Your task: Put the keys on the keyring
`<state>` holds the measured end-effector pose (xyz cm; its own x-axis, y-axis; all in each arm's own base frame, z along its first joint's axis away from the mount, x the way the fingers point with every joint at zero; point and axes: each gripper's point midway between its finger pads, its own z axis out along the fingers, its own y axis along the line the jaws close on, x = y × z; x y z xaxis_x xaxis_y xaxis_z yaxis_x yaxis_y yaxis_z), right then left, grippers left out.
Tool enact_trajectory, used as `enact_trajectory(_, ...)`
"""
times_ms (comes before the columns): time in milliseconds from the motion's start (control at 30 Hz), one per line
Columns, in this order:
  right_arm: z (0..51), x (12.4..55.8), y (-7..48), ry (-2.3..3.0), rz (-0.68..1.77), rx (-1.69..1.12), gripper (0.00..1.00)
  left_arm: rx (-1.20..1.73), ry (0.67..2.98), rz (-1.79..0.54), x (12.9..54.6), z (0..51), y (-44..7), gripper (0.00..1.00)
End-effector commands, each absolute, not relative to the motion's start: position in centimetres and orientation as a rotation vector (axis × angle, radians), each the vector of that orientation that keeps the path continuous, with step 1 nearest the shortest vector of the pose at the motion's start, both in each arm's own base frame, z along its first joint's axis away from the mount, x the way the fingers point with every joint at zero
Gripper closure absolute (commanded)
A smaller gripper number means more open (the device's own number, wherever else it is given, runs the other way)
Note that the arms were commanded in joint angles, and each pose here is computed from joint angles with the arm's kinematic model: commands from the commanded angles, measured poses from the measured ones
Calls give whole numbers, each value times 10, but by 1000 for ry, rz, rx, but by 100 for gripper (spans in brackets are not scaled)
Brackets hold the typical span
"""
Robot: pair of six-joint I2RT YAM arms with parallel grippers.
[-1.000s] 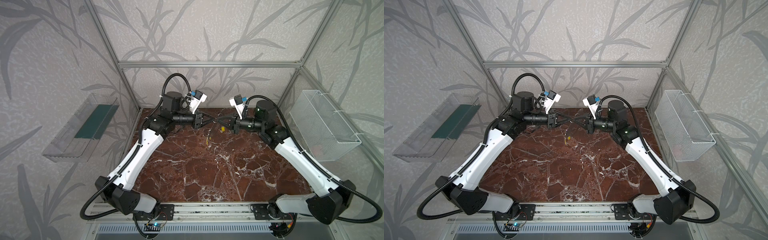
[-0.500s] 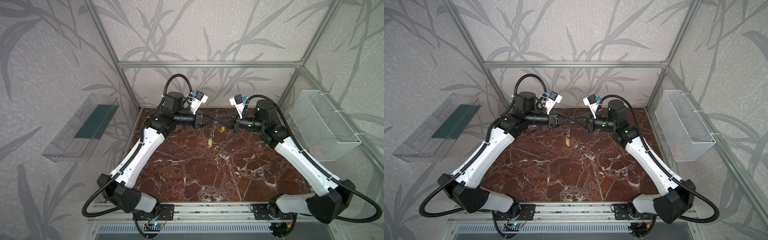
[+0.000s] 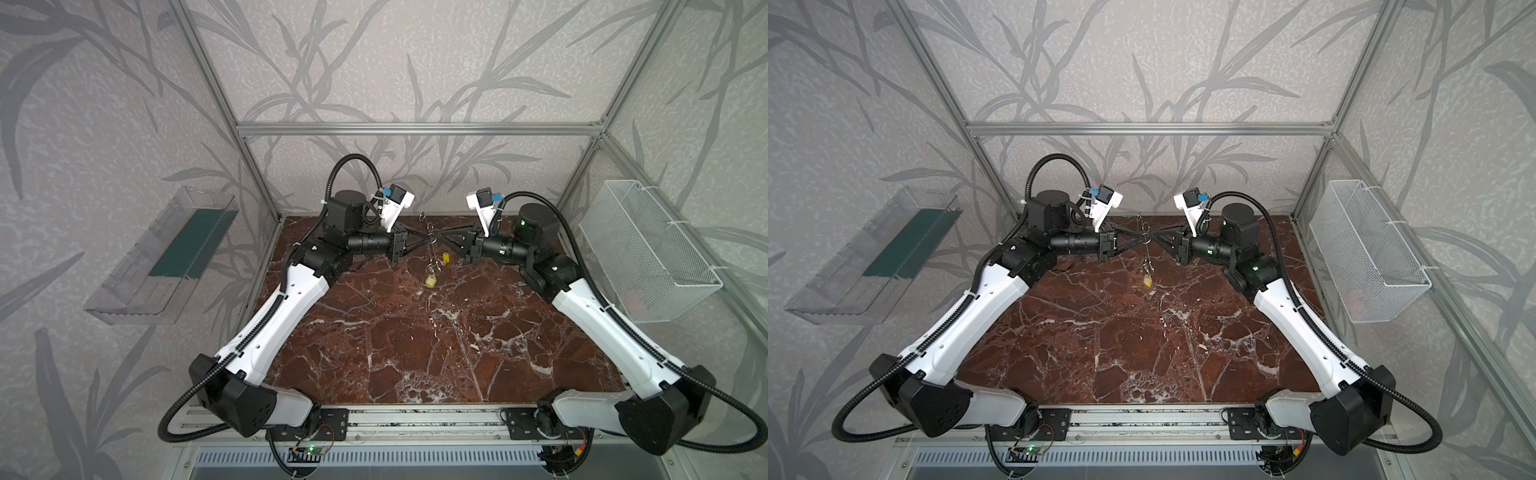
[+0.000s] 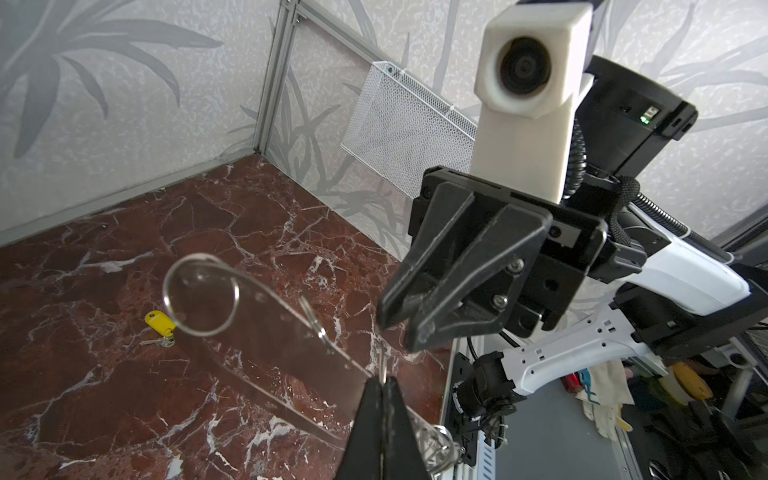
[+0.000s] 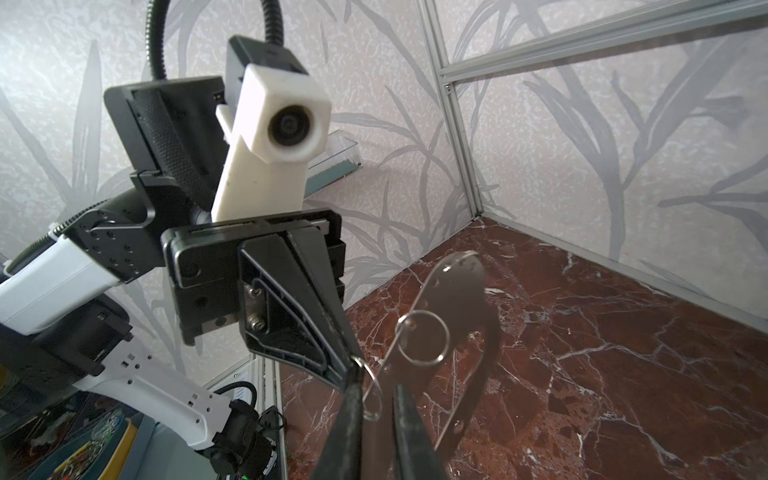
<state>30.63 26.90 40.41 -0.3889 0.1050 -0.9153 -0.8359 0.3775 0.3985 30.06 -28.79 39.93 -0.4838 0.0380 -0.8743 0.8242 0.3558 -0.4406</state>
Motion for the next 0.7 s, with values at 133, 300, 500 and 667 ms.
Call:
enact_trajectory(133, 425, 314, 250, 1570, 1164, -528, 83, 672, 1572, -1017, 303, 447, -280, 100)
enact_trajectory(300, 423, 315, 255, 1577, 1201, -534, 83, 636, 1506, -911, 303, 456, -279, 100)
enact_trajectory(500, 425, 307, 267, 1565, 1257, -581, 84, 602, 1462, -829, 306, 459, -280, 100)
enact_trajectory(667, 426, 293, 284, 1545, 1289, -644, 84, 581, 1436, -814, 309, 462, -283, 100)
